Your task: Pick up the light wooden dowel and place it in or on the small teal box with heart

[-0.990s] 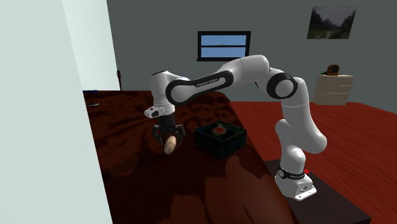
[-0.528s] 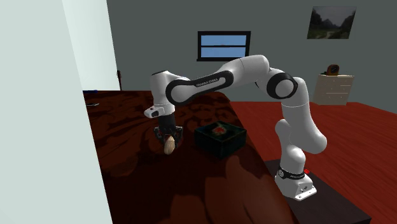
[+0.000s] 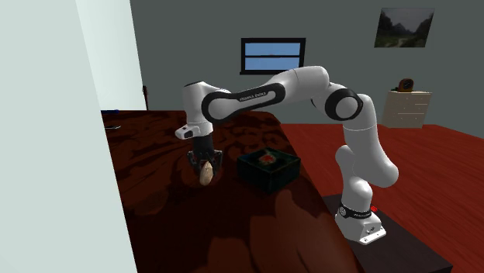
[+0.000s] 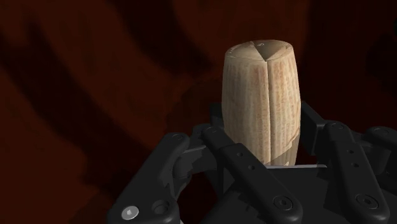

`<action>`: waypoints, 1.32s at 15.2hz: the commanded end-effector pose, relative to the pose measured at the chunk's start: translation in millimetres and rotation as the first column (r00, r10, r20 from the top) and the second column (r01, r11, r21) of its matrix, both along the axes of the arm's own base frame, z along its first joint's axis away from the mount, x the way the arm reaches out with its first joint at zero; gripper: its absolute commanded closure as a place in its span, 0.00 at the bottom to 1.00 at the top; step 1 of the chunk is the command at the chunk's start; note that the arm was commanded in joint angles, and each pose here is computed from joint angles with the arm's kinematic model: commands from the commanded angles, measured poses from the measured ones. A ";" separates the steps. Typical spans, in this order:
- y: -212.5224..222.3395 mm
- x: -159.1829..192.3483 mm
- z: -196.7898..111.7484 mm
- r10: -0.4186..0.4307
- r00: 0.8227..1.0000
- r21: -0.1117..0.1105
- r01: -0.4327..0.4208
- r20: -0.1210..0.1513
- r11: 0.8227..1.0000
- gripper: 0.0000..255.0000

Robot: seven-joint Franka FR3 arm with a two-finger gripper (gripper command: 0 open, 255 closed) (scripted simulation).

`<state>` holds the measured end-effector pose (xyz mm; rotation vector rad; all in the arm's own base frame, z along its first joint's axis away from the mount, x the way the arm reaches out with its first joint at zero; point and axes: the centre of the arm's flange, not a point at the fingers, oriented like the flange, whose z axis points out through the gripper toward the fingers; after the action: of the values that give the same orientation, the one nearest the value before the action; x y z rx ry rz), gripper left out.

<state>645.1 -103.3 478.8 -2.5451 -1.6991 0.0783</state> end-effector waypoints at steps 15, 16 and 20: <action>0.2 -0.6 83.8 0.000 1.000 0.000 0.000 0.000 1.000 1.00; 0.2 -0.6 89.0 0.000 1.000 0.000 0.000 0.000 1.000 1.00; 0.2 -0.6 110.2 0.000 1.000 0.000 0.000 0.000 1.000 1.00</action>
<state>644.8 -103.5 583.6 -2.5454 -1.6988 0.0784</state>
